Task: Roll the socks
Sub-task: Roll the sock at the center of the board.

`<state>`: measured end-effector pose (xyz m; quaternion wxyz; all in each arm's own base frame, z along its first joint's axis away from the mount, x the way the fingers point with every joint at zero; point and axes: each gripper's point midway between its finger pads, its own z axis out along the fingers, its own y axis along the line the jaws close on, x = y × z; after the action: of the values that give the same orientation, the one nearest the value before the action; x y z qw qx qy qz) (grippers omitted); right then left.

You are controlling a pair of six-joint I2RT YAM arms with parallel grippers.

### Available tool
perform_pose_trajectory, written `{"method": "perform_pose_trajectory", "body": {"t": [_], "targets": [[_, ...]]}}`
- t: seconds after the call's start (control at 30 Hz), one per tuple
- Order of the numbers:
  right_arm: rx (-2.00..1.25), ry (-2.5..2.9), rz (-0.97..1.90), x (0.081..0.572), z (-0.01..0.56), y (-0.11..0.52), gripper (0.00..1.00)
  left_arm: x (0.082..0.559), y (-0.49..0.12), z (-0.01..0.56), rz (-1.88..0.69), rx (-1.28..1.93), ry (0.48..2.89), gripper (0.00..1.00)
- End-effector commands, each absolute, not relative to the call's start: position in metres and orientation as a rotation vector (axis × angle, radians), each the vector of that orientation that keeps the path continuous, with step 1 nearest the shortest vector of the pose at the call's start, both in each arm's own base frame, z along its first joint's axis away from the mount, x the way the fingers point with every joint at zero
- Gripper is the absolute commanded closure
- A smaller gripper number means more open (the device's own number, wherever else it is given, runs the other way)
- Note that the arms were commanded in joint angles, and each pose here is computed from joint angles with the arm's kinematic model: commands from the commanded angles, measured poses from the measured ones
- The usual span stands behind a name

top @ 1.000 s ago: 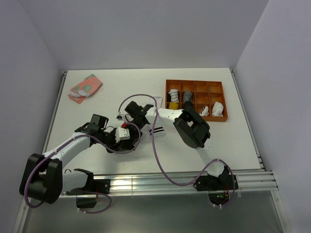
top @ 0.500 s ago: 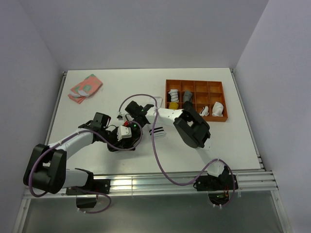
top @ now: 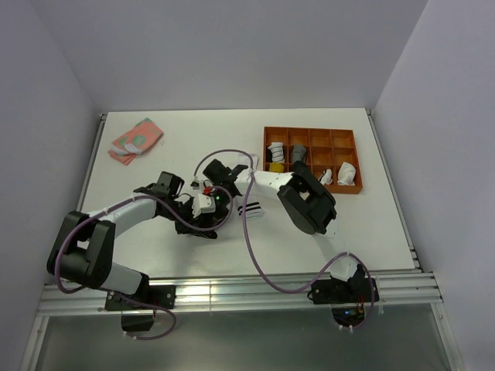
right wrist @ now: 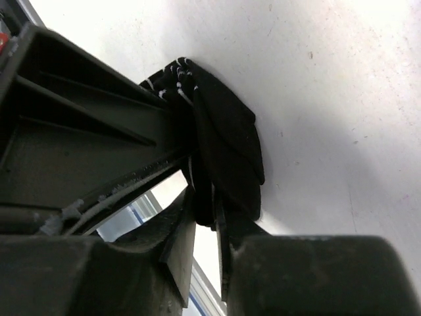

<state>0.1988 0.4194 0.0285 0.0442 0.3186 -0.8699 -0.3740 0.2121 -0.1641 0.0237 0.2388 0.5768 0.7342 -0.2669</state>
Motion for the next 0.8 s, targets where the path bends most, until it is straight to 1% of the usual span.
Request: {"method": "perform_pose_trajectory", "body": {"t": [0.0, 0.1, 0.13, 0.23, 0.43, 0.63, 0.77], "targets": [[0.956, -2.720, -1.079, 0.201, 0.019, 0.411, 0.76, 0.197, -0.160, 0.011, -0.783, 1.622, 2.111, 0.76], [0.942, -2.781, -1.096, 0.206, 0.025, 0.410, 0.64, 0.192, -0.159, 0.009, -0.823, 1.640, 2.137, 0.82], [0.928, -2.819, -1.083, 0.208, 0.025, 0.409, 0.56, 0.190, -0.159, 0.009, -0.834, 1.640, 2.143, 0.83], [0.908, -2.892, -1.110, 0.213, 0.033, 0.406, 0.45, 0.186, -0.160, 0.012, -0.866, 1.644, 2.145, 0.83], [0.818, -3.042, -1.118, 0.224, 0.048, 0.396, 0.43, 0.183, -0.163, 0.015, -0.912, 1.653, 2.153, 0.91], [0.699, -3.185, -1.116, 0.231, 0.057, 0.380, 0.41, 0.180, -0.163, 0.017, -0.955, 1.665, 2.167, 0.94], [0.609, -3.279, -0.981, 0.238, 0.049, 0.362, 0.41, 0.179, -0.164, 0.018, -0.977, 1.673, 2.168, 0.94]]}}
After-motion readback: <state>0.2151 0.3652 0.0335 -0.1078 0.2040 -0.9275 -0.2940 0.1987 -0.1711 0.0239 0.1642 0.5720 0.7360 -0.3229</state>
